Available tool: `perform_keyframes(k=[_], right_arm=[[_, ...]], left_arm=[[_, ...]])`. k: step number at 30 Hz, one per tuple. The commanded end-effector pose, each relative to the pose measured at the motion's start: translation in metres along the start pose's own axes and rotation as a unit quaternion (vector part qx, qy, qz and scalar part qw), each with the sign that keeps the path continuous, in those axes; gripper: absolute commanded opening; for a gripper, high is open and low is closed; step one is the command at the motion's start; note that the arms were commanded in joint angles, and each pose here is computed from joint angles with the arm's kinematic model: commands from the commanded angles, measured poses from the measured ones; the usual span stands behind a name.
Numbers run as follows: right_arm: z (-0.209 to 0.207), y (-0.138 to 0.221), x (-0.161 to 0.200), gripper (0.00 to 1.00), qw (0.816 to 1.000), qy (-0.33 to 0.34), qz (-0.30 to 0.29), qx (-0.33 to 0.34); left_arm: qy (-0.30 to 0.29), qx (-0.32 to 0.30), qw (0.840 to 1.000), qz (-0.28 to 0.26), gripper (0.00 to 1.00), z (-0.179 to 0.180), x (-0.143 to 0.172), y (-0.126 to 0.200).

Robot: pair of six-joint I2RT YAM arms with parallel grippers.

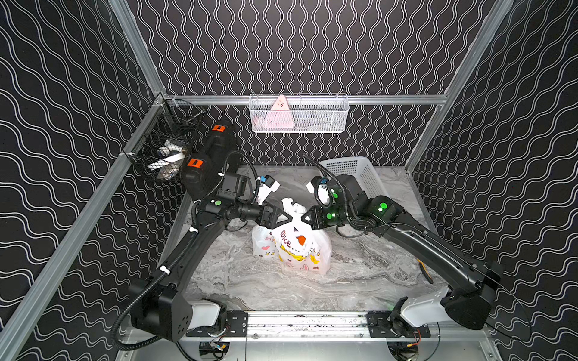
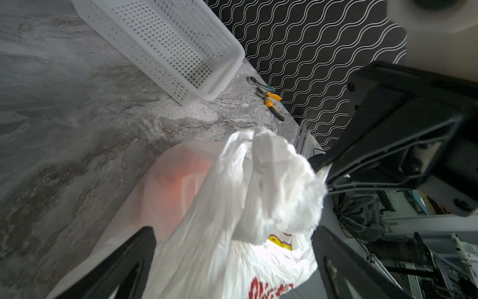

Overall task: Place the oranges into plastic bags & tie knots
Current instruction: Tie the plastic bag at the center of the board.

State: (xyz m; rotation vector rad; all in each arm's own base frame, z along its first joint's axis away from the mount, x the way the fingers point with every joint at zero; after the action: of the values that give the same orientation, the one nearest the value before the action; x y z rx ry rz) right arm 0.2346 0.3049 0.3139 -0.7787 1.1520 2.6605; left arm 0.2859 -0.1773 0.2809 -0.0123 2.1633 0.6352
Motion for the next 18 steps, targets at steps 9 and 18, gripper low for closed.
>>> perform_keyframes(k=[9, 18], right_arm=[[0.001, 0.003, -0.003, 0.0, 1.0, 0.007, -0.008, -0.002], [0.0, 0.003, -0.006, 0.0, 1.0, 0.007, -0.01, -0.001]], left_arm=[[-0.027, 0.115, 0.991, -0.066, 0.99, 0.001, -0.014, -0.022], [-0.019, 0.151, 0.986, -0.064, 0.88, -0.005, -0.008, -0.031]])
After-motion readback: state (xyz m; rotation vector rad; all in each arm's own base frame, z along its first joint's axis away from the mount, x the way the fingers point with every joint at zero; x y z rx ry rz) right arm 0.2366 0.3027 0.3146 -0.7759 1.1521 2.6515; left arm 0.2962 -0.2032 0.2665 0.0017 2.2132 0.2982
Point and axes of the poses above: each gripper's point midway between its finger pads, its own y axis back along the fingers, its own z axis along the line the jaws close on, x = y × z, the point moved 3 cm from there along y, back along the fingers, and after that the axes turned 7 degrees about -y, right-handed, at the moved point
